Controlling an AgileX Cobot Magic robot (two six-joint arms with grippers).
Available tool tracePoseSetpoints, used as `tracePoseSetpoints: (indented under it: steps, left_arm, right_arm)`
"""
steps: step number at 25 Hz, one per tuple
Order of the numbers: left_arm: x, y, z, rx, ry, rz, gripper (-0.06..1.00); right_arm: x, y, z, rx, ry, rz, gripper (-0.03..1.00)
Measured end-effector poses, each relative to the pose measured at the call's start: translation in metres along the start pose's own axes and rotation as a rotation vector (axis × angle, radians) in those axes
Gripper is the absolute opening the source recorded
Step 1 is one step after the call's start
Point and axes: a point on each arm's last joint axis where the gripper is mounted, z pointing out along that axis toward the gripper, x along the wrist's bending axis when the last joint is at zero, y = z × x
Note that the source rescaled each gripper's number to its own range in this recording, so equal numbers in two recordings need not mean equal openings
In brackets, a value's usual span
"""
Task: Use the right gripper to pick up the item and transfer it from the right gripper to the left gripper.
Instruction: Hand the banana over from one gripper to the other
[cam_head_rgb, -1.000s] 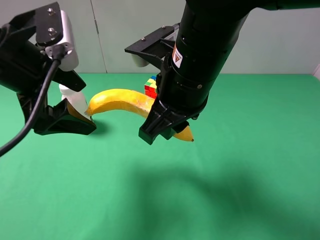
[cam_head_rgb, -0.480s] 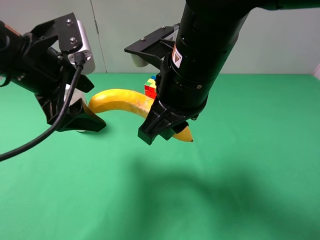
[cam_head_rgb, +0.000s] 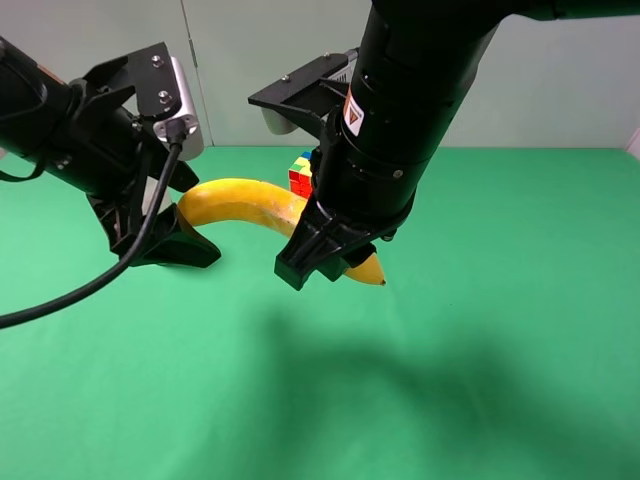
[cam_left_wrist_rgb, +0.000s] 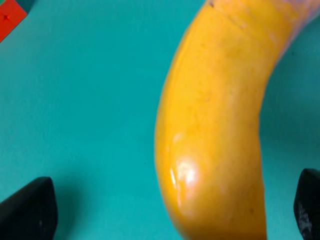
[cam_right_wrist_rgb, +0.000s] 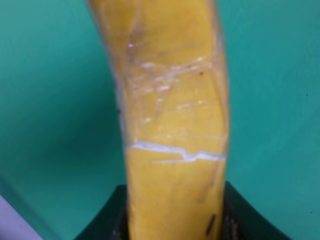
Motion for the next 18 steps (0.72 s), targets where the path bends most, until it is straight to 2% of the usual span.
tracePoseSetpoints:
  steps: [2, 5, 10, 13, 18]
  left_arm:
    - [0.000, 0.000, 0.001, 0.001, 0.000, 0.003, 0.82]
    - [-0.001, 0.001, 0.001, 0.000, -0.002, 0.036, 0.66]
    - [-0.014, 0.010, 0.007, -0.010, -0.028, 0.168, 0.36]
    - [-0.017, 0.015, 0.008, -0.025, -0.008, 0.207, 0.20]
    - [-0.015, 0.016, 0.009, -0.037, 0.016, 0.209, 0.13]
  right_arm:
    - [0.000, 0.000, 0.000, 0.000, 0.000, 0.000, 0.00]
    - [0.000, 0.000, 0.000, 0.000, 0.000, 0.000, 0.00]
    - [0.000, 0.000, 0.000, 0.000, 0.000, 0.000, 0.00]
    - [0.000, -0.001, 0.000, 0.009, 0.003, -0.001, 0.00]
    - [0.001, -0.001, 0.000, 0.009, 0.006, 0.004, 0.00]
